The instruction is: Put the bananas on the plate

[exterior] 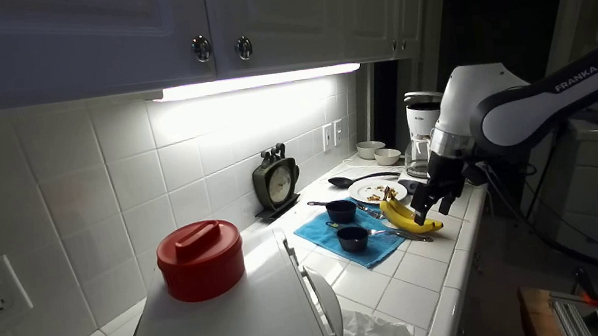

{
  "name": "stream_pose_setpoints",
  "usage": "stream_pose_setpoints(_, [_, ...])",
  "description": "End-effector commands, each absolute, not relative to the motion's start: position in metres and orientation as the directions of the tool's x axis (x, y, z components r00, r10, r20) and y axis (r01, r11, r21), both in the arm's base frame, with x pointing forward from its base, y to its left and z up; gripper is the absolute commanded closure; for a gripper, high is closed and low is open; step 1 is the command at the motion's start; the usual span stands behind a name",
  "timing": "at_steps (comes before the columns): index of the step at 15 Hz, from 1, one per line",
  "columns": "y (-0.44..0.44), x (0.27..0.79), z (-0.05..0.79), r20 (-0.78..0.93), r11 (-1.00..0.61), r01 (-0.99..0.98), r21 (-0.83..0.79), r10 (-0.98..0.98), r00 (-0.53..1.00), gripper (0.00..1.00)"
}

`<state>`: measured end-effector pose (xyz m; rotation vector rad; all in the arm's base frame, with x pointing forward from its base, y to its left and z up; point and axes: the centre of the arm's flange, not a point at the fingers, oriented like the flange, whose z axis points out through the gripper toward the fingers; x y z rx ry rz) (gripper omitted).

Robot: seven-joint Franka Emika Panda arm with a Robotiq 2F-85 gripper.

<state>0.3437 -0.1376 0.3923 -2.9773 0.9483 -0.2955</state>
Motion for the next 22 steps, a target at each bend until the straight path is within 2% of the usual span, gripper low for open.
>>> stream_pose_setpoints(1, [-0.138,0.344,0.392,0.179,-0.817,-0.573,-0.060,-0.574,0.799,0.00])
stream_pose_setpoints(10, [-0.165,0.372,0.388,0.294,-0.850,-0.526,0.033,-0.495,0.818,0.00])
stream_pose_setpoints(22, [-0.248,0.398,0.358,0.474,-0.886,-0.461,0.041,-0.389,0.790,0.00])
